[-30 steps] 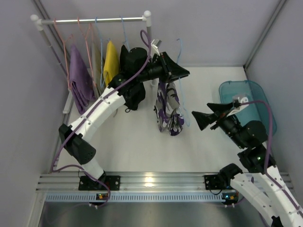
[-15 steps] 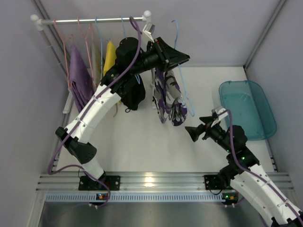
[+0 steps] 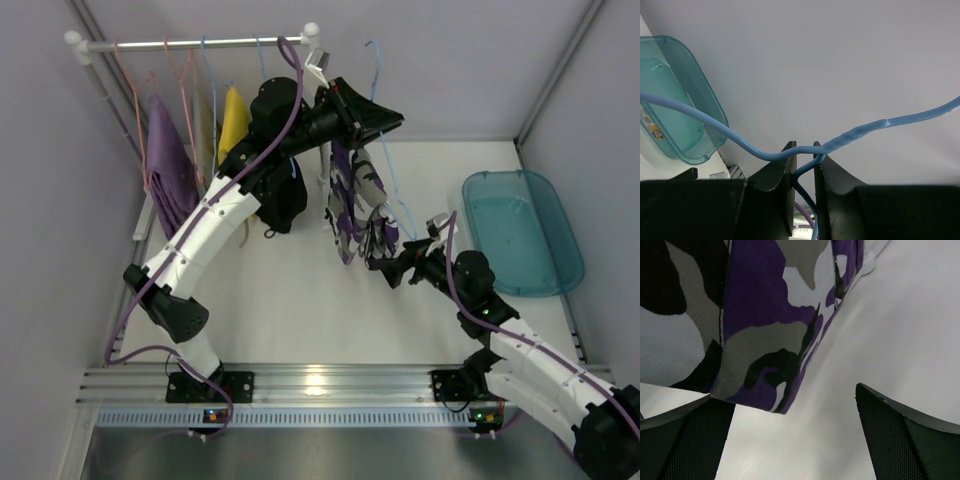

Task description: Remove the trousers from the hanger

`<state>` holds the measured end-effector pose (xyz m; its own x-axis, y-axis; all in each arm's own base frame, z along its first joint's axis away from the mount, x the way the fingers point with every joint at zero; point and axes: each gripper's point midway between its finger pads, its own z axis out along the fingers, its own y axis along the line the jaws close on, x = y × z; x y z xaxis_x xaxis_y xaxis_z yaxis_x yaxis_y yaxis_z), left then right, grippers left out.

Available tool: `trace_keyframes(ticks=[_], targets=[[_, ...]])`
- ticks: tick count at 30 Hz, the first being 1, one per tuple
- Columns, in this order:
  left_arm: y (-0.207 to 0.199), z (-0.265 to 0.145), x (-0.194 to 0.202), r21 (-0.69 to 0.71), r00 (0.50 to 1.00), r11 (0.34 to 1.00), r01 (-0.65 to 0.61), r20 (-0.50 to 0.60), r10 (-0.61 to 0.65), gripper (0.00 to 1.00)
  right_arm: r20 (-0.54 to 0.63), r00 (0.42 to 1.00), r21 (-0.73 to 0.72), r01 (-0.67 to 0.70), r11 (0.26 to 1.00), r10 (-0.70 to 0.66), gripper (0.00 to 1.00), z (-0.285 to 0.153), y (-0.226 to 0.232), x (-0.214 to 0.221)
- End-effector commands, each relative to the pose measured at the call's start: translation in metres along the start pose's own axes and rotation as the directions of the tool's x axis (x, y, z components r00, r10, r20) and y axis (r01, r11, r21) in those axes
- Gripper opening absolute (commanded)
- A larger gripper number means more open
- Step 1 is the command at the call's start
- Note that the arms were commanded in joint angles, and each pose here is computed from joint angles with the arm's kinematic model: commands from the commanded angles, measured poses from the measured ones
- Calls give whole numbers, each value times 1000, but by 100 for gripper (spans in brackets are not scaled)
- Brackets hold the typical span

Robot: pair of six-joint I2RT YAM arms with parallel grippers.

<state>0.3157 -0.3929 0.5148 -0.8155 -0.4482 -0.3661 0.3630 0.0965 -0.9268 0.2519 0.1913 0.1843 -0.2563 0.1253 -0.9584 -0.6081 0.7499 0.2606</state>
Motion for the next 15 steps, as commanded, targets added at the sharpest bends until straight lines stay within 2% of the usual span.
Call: trace_keyframes(ticks=[1,7,15], targets=[[-106,-31,-21,288,986,946,-146,125,114,0,172,985,-48,5,999,3,99,6,16,-42],[-108,-28,-17,298,988,945,-134,110,106,0,209,978,46,-1,999,-9,99,10,2,-54],[-110,-24,-8,307,991,943,-125,92,102,0,250,968,85,14,996,-35,90,17,-1,-72]])
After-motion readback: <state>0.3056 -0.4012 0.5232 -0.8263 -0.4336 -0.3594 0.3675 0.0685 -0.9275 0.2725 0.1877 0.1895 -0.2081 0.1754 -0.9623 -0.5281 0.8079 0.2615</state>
